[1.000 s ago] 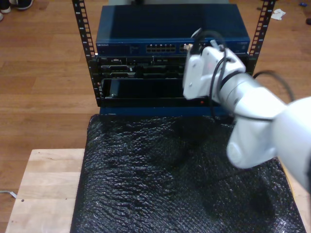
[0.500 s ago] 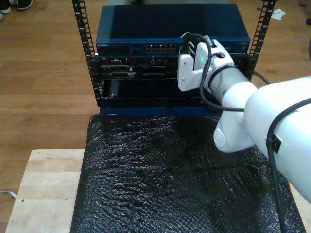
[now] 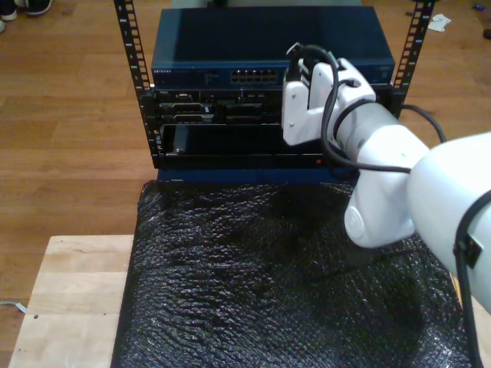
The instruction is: Grab the cable and plug it in
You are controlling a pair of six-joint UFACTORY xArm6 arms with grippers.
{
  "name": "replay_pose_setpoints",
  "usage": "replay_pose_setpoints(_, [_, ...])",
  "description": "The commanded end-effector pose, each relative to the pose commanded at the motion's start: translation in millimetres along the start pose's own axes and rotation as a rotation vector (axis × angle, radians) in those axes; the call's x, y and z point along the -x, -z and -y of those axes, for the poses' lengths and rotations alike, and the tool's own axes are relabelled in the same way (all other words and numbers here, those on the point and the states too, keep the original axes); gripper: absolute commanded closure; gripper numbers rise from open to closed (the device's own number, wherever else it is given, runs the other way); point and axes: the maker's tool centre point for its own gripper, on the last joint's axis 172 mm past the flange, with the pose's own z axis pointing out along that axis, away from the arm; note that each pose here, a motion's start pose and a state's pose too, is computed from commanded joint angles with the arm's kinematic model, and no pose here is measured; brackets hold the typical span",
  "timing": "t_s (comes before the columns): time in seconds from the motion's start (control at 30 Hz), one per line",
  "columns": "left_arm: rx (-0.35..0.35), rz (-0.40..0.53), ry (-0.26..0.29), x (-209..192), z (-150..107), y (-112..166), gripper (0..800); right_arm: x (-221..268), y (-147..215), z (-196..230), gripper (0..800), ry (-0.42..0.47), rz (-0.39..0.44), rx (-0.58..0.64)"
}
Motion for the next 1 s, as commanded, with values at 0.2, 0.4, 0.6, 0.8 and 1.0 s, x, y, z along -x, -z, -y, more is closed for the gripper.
replay_pose_setpoints(0.2, [0.0,0.0,0.0,0,0,0,1,1,6,8,800,-0.001,0.001,-0.038])
replay_pose_setpoints(0.4, [0.0,0.0,0.0,0,0,0,1,1,10,23,800,-0.006,0.002,-0.066])
replay_pose_setpoints(0.6, [0.0,0.0,0.0,0,0,0,1,2,19,26,800,-0.007,0.005,-0.086])
replay_pose_setpoints(0.8, [0.0,0.0,0.0,0,0,0,1,5,21,17,800,-0.002,0.008,-0.071])
replay_pose_setpoints(1.0, [0.0,0.0,0.0,0,0,0,1,20,9,17,800,-0.01,0.031,-0.063])
